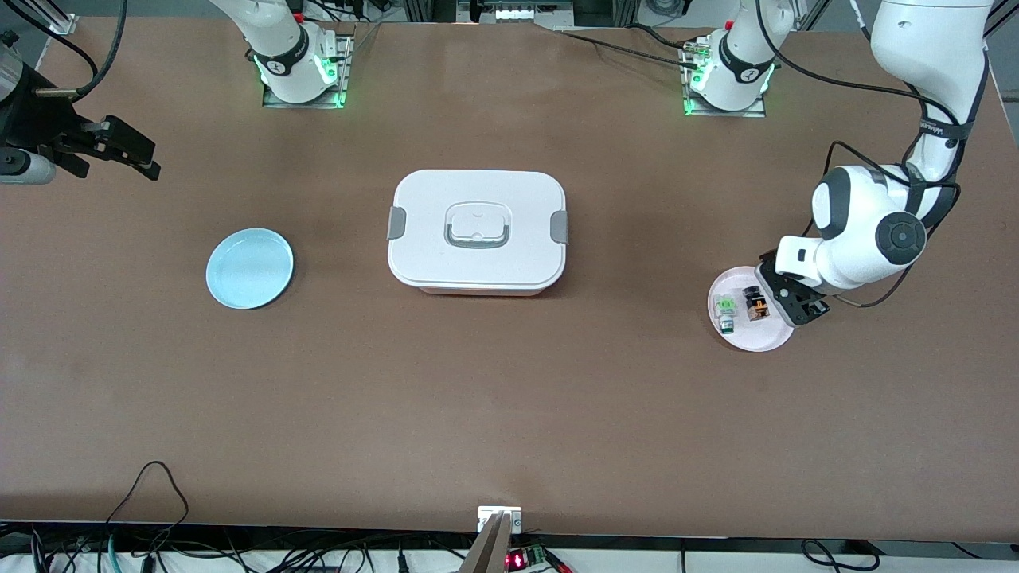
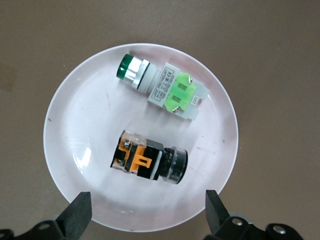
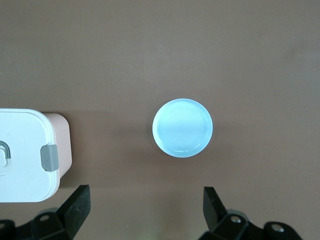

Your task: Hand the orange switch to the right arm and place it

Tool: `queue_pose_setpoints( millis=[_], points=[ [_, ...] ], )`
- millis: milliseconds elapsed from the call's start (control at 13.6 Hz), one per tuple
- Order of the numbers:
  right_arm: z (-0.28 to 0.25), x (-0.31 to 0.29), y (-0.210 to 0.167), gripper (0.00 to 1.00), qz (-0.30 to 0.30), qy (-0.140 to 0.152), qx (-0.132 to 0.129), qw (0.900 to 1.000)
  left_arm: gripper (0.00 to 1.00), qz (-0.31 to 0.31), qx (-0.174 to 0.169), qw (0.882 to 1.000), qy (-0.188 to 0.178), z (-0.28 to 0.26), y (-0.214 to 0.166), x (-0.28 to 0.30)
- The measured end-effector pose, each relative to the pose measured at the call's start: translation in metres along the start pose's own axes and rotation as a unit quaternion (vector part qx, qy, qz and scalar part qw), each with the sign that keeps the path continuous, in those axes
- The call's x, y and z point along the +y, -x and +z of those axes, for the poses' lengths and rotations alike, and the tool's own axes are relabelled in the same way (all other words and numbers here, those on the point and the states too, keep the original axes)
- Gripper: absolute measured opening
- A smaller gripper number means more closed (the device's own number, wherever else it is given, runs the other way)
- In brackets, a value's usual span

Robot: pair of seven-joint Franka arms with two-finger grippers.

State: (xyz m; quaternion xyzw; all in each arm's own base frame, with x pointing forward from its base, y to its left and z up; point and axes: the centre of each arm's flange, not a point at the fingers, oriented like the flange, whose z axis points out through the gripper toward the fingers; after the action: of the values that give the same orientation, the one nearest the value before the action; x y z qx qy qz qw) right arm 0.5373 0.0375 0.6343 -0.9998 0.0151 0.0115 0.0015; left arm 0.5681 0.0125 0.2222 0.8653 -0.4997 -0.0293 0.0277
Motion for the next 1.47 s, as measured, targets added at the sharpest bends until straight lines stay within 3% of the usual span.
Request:
queue_pose_setpoints(
  millis=[885, 1032, 1106, 1475],
  points=[
    [0.006, 0.004, 0.001, 1.00, 0.004, 0.001, -0.016, 1.000, 1.00, 0.008, 0.012, 1.000, -0.017, 0.040, -0.009, -0.002],
    [0.007, 0.004, 0.001, 1.00, 0.004, 0.002, -0.019, 1.000, 0.96, 0.008, 0.012, 1.000, -0.018, 0.040, -0.009, -0.002],
    [0.008, 0.004, 0.002, 1.00, 0.004, 0.002, -0.021, 1.000, 0.89, 0.008, 0.012, 1.000, -0.018, 0.040, -0.009, -0.002],
    [0.011, 0.004, 0.001, 1.00, 0.004, 0.002, -0.028, 1.000, 0.84, 0.008, 0.012, 1.000, -0.018, 0.040, -0.009, -0.002]
  ],
)
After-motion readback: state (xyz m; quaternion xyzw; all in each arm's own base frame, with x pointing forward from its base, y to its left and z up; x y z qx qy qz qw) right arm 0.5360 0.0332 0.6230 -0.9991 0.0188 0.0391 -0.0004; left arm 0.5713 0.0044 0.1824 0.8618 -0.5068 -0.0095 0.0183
